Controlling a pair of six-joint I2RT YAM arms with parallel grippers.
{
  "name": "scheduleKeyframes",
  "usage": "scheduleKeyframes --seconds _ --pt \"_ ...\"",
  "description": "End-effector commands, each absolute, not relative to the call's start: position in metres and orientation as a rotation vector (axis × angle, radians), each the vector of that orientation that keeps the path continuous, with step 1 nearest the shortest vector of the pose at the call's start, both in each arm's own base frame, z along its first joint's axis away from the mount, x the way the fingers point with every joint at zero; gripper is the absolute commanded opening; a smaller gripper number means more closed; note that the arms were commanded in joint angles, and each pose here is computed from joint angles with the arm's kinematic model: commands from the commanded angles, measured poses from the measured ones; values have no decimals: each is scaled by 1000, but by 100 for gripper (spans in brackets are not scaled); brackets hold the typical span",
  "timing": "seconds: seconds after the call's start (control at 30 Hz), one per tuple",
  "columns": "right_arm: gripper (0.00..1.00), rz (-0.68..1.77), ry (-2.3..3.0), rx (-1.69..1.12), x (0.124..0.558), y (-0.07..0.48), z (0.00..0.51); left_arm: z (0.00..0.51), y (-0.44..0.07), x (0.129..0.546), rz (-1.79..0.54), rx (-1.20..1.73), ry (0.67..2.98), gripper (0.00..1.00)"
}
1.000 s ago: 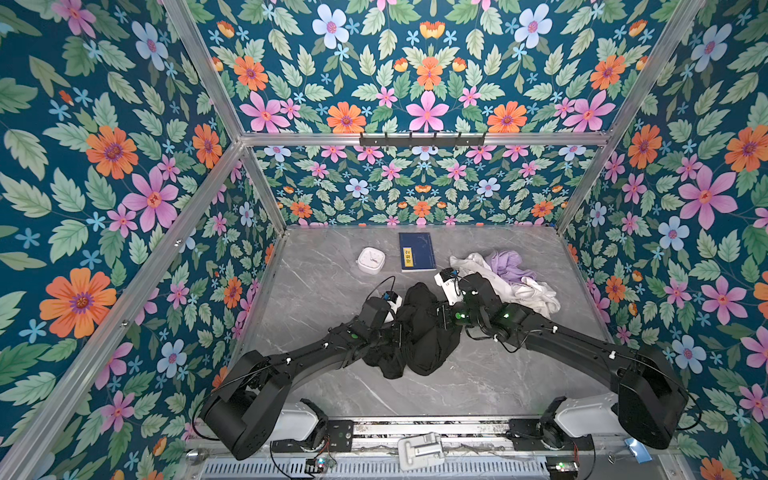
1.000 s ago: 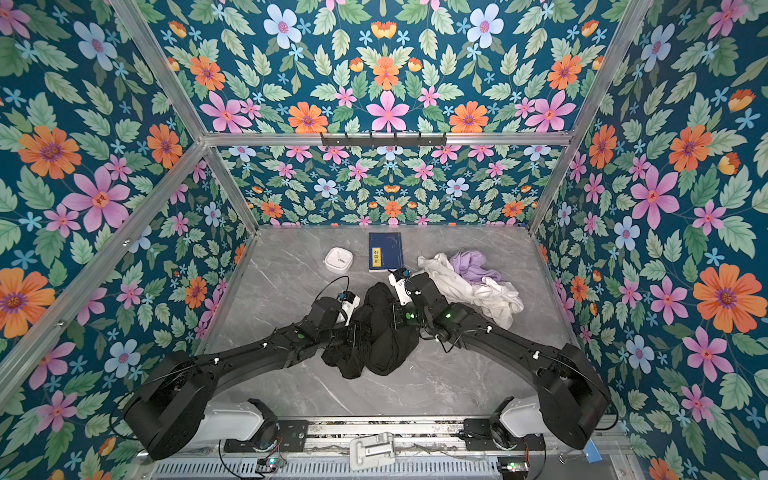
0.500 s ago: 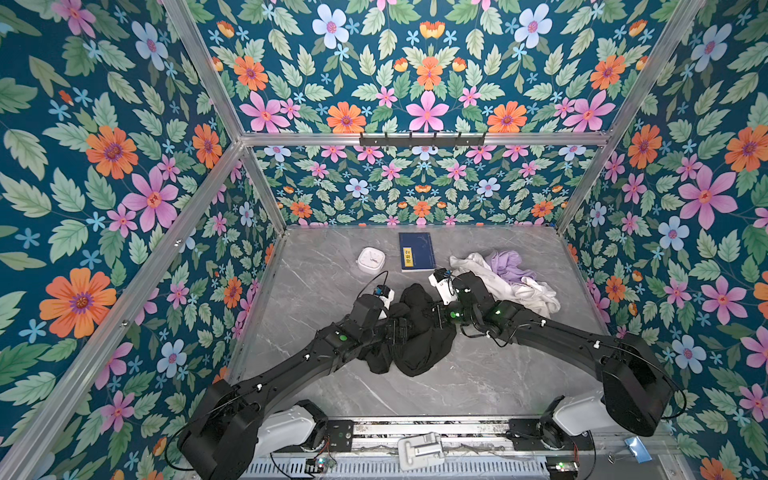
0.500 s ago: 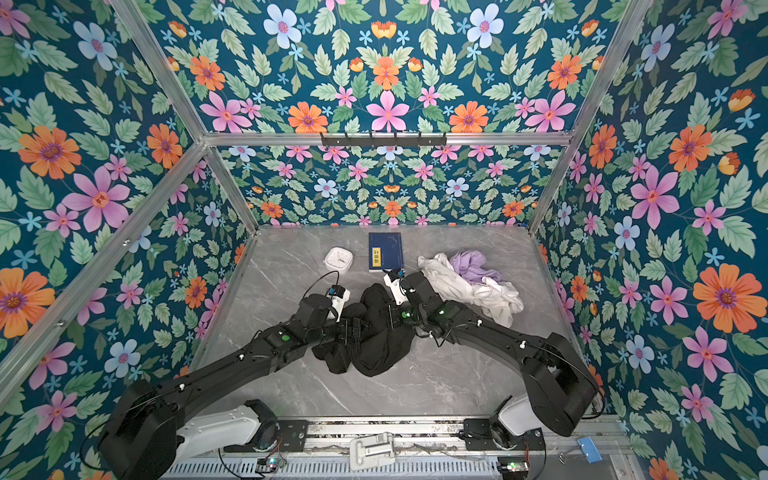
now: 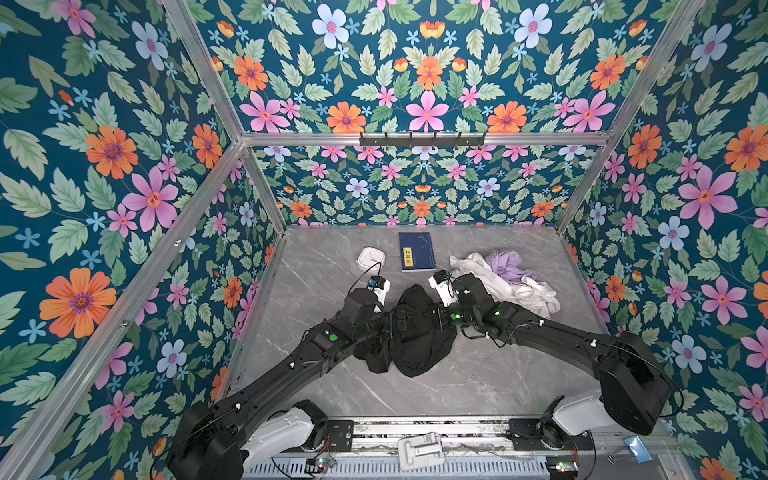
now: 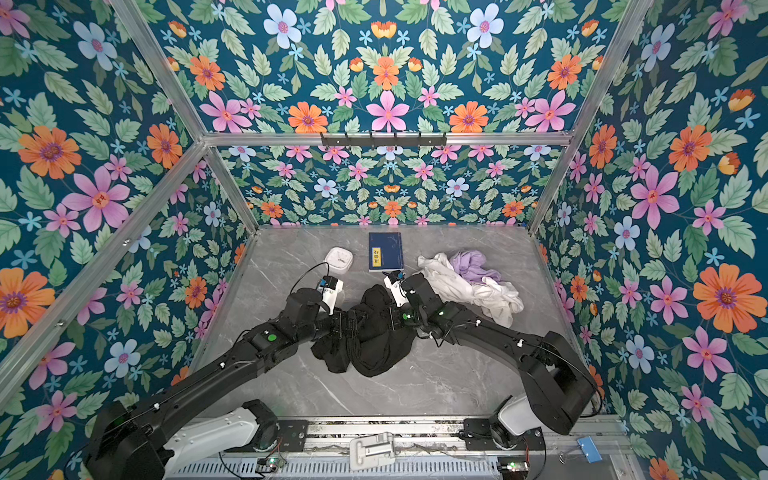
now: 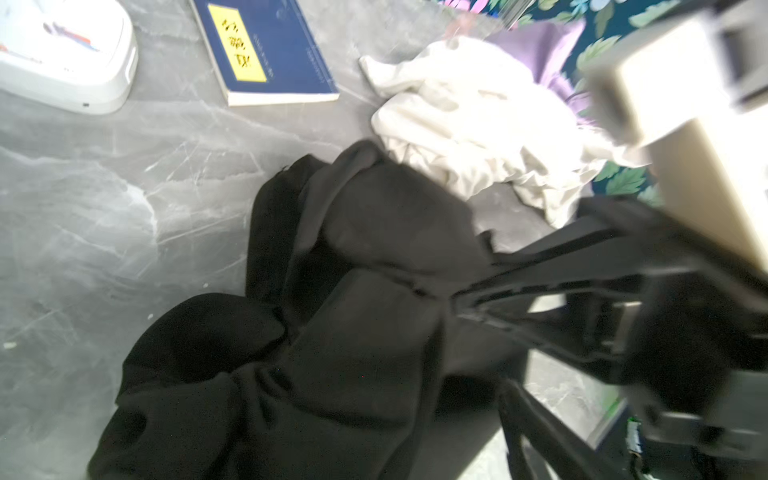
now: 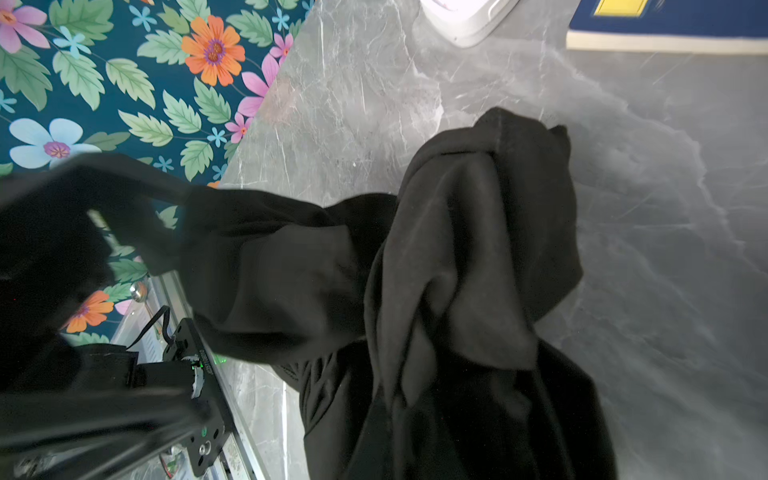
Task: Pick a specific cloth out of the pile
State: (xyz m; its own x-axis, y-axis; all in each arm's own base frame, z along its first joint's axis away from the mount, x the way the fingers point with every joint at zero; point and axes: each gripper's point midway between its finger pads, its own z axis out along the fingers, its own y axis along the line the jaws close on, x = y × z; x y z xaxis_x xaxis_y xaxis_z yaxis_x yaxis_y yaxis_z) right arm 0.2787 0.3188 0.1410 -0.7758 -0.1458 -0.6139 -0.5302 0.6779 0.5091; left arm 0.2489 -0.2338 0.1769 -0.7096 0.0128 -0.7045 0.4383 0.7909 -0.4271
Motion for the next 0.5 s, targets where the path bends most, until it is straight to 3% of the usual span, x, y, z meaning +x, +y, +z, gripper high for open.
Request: scheduleKeyframes --seconds 0.0,0.27,0.37,0.47 --pt "0 1027 2350 -537 274 332 138 182 -238 249 -797 338 2236 99" --pt "4 1182 2387 -535 267 354 114 165 -243 248 -874 276 2263 89" --pt "7 1186 2434 -521 266 356 93 161 -250 247 -919 273 2271 77" --pt "12 1177 2454 -510 266 355 83 155 -256 246 -966 274 2274 55"
